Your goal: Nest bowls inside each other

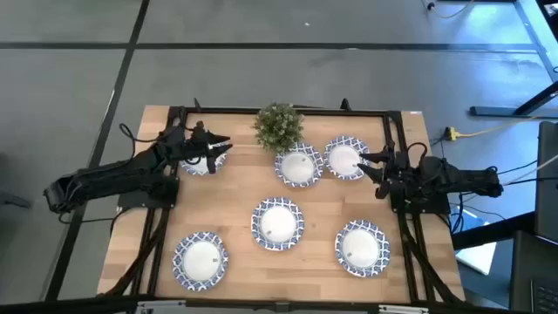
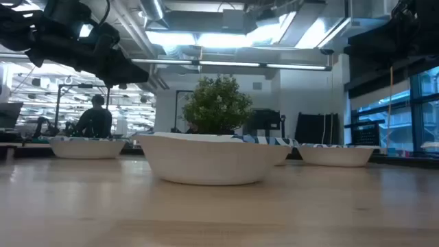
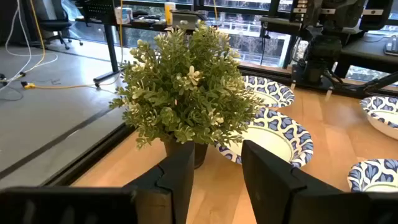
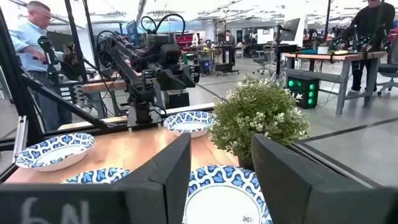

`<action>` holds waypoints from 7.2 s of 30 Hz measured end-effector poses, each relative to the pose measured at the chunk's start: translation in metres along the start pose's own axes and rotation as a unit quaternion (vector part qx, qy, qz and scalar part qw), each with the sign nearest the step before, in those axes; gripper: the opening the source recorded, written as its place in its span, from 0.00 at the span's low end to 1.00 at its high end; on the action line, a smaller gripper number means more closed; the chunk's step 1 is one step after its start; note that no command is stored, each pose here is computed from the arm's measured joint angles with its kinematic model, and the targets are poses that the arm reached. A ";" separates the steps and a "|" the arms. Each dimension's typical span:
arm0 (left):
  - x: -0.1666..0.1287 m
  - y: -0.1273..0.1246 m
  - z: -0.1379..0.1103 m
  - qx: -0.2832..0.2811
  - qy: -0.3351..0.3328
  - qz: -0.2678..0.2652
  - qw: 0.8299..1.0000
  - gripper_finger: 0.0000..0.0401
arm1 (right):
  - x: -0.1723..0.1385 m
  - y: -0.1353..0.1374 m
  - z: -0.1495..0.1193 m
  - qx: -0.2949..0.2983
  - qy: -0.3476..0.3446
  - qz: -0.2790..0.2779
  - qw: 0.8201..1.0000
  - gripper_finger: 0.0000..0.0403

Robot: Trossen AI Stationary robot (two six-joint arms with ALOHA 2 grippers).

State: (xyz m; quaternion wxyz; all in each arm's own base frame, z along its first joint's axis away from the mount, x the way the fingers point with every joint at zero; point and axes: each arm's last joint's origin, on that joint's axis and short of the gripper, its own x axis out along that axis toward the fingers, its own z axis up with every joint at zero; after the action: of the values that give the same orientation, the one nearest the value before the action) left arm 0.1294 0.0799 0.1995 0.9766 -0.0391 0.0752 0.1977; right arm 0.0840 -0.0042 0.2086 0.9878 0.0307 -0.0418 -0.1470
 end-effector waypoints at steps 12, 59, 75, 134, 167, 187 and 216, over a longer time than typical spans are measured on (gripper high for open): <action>0.000 0.000 0.000 0.000 0.000 0.000 1.000 0.32 | 0.000 0.000 0.000 0.000 0.000 0.000 1.000 0.42; 0.000 0.000 0.000 0.000 0.000 0.000 1.000 0.32 | 0.000 0.000 0.000 0.000 0.000 0.000 1.000 0.42; 0.000 0.000 0.000 0.000 0.000 0.000 1.000 0.32 | 0.000 0.000 0.000 0.001 -0.002 0.000 1.000 0.42; 0.000 0.000 0.000 0.000 0.000 0.000 1.000 0.32 | 0.101 0.031 0.040 -0.056 0.568 -0.098 0.815 0.42; 0.000 0.000 0.000 -0.001 0.000 0.000 1.000 0.32 | 0.128 0.017 0.027 -0.059 0.536 -0.136 0.831 0.73; 0.000 0.000 0.000 -0.001 0.000 0.000 1.000 0.32 | 0.147 0.022 -0.035 -0.046 0.604 -0.104 0.788 0.73; 0.000 0.000 0.000 -0.001 0.000 0.000 1.000 0.32 | 0.101 0.014 -0.017 0.014 0.510 -0.085 0.856 0.73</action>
State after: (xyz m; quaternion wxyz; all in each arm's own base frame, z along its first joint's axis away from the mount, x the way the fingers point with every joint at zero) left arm 0.1294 0.0800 0.1995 0.9766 -0.0397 0.0749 0.1978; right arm 0.1860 -0.0200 0.2002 0.8540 0.1185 0.4680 -0.1939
